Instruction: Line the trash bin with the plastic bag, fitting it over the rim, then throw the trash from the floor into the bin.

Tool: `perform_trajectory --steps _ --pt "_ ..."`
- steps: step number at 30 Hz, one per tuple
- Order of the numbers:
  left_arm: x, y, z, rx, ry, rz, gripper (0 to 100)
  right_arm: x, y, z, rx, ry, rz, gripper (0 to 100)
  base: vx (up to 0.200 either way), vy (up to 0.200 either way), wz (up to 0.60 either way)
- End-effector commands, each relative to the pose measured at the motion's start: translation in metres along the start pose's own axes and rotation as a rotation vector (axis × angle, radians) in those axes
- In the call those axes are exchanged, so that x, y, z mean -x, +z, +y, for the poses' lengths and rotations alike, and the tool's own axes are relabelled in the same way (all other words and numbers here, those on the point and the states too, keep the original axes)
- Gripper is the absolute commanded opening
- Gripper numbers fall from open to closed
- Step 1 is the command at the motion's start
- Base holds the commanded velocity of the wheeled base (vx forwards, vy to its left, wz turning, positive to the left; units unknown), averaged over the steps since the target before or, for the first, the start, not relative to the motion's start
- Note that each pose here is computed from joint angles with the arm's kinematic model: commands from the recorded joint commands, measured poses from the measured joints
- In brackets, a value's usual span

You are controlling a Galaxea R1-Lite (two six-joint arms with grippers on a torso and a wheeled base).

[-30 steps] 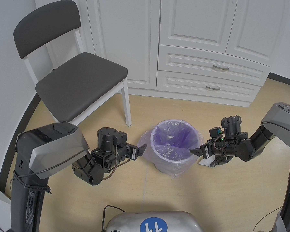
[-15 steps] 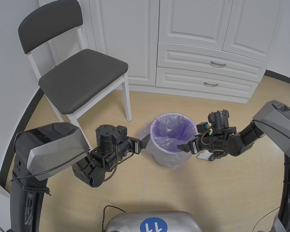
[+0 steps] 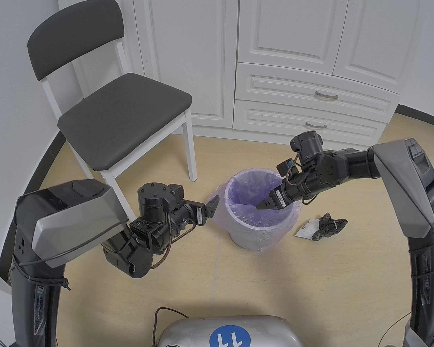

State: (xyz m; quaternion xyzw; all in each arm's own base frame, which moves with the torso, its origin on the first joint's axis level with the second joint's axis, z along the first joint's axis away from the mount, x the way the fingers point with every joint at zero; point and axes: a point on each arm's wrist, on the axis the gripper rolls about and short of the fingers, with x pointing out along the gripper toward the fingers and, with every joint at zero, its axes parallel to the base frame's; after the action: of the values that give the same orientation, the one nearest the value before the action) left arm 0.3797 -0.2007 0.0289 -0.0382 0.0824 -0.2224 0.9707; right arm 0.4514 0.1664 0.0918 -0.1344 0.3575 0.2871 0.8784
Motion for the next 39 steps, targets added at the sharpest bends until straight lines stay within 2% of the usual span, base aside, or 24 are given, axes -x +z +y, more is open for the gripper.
perform_trajectory --steps 1,5,8,9,12,20,28,35,39 --pt "0.005 0.007 0.005 0.010 0.017 -0.012 100 -0.055 -0.022 0.001 0.056 0.053 0.123 100 0.000 0.000 0.00" --pt "0.005 0.008 0.007 0.009 0.019 -0.019 100 -0.075 -0.035 0.002 0.083 0.062 0.139 100 0.000 0.000 0.00" --pt "0.004 0.009 0.008 0.010 0.021 -0.027 100 -0.083 -0.038 0.001 0.085 0.055 0.113 100 0.000 0.000 0.00" --pt "0.004 0.011 0.011 0.011 0.028 -0.040 100 -0.096 -0.040 0.004 0.096 0.046 0.062 100 0.000 0.000 0.00" --pt "0.005 0.013 0.012 0.012 0.029 -0.057 100 -0.103 -0.040 0.007 0.091 0.041 0.024 100 0.000 0.000 0.00" --pt "0.005 0.012 0.013 0.010 0.021 -0.081 100 -0.112 -0.042 0.003 0.088 0.021 -0.026 100 0.000 0.000 0.00" --pt "0.006 0.012 0.012 0.009 0.017 -0.091 100 -0.098 -0.031 -0.005 -0.036 0.014 -0.057 100 0.000 0.000 0.00" --pt "0.007 0.010 0.013 0.009 0.018 -0.085 100 -0.091 -0.027 -0.010 -0.128 0.071 -0.074 100 0.000 0.000 0.00" --pt "0.007 0.012 0.012 0.007 0.015 -0.091 100 -0.092 -0.030 -0.013 -0.143 0.068 -0.067 100 0.000 0.000 0.00"
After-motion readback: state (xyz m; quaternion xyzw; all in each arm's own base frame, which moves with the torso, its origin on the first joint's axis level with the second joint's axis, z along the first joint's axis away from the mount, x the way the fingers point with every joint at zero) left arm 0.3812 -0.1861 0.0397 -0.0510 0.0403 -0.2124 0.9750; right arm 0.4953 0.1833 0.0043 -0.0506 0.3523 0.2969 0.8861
